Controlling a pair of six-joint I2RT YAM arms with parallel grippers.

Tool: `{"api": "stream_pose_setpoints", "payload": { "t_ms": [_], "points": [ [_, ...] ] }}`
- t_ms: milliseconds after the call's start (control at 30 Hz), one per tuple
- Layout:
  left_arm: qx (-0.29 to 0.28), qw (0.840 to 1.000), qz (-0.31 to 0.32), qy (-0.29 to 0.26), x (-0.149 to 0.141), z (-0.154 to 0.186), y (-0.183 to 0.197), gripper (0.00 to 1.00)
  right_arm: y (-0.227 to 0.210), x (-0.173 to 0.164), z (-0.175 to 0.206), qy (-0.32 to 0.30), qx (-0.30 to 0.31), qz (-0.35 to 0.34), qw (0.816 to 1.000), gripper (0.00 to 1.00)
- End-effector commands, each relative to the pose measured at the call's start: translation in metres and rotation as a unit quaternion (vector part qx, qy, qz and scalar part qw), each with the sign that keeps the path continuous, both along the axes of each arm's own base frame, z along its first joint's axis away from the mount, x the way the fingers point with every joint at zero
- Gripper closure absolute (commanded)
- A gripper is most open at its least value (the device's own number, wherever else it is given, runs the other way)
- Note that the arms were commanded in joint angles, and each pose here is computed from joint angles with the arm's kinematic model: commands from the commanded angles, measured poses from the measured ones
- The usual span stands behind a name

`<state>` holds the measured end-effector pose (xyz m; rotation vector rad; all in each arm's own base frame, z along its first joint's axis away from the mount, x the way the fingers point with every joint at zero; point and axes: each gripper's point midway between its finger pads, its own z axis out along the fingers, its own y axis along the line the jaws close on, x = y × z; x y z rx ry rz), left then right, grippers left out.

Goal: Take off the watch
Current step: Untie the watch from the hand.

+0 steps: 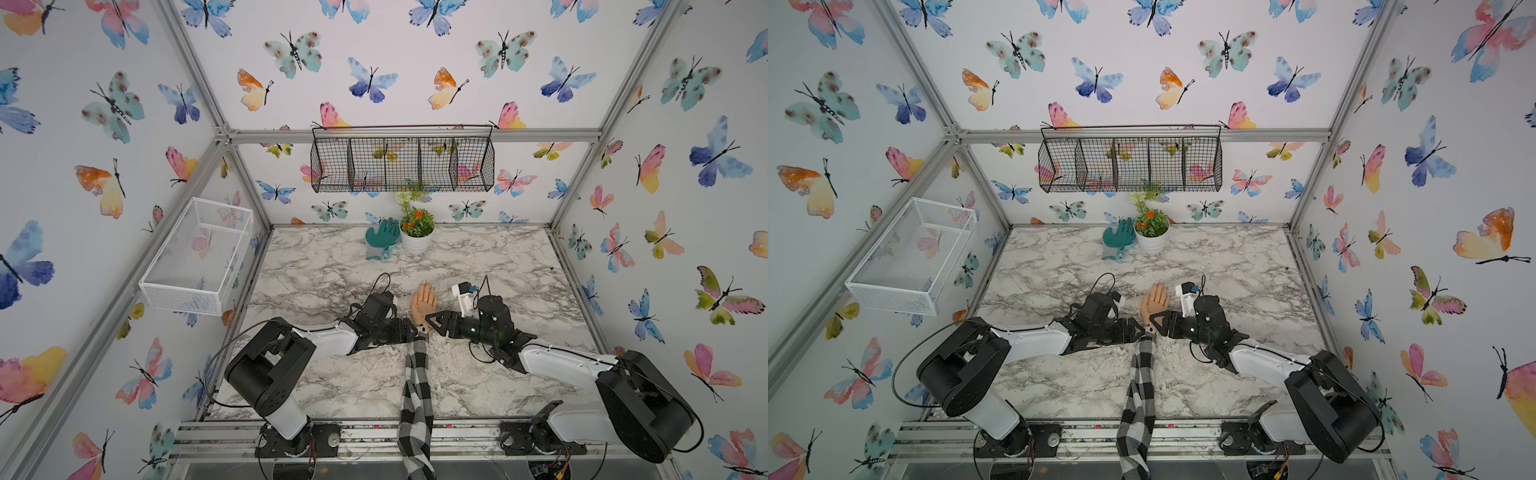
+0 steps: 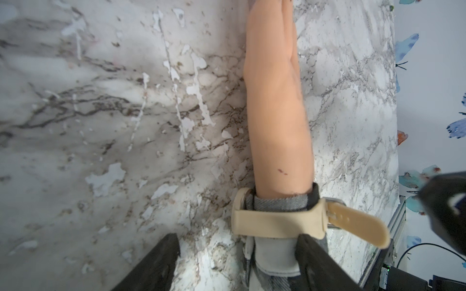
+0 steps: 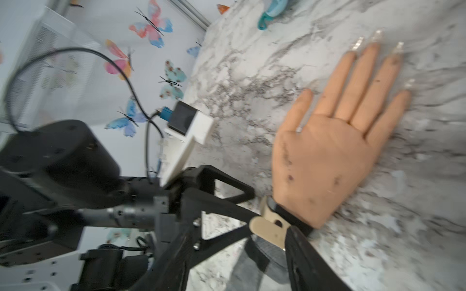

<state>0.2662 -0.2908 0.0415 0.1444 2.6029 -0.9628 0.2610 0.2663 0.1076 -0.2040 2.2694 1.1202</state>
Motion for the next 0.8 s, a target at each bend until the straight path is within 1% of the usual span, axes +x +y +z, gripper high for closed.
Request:
{"api": "stream_pose_setpoints", "payload": {
  "t_ms": [0, 133, 300, 433, 633, 767],
  "points": [
    [0.033, 0.999, -0.003, 0.031, -0.011, -0.024, 0.009, 0.24, -0.032, -0.019, -0.060, 0.020, -0.135, 0.016, 0.991, 0.44],
    [0.036, 0.999, -0.001, 0.031, -0.011, -0.026, 0.011, 0.24, -0.022, -0.024, -0.062, 0.028, -0.095, 0.028, 0.995, 0.55],
    [0.040, 0.999, 0.000, 0.032, -0.011, -0.028, 0.012, 0.24, -0.010, -0.018, -0.047, 0.039, -0.039, 0.012, 0.998, 0.57],
    [0.039, 0.999, -0.001, 0.031, -0.010, -0.027, 0.011, 0.24, -0.001, -0.009, -0.035, 0.049, -0.007, 0.002, 0.999, 0.62],
    [0.038, 0.999, -0.002, 0.032, -0.010, -0.027, 0.011, 0.24, 0.008, 0.000, -0.031, 0.066, 0.011, -0.006, 0.998, 0.71],
    [0.039, 0.999, -0.003, 0.032, -0.011, -0.028, 0.011, 0.24, 0.012, 0.004, -0.034, 0.074, 0.012, -0.007, 0.997, 0.76]
  ]
}}
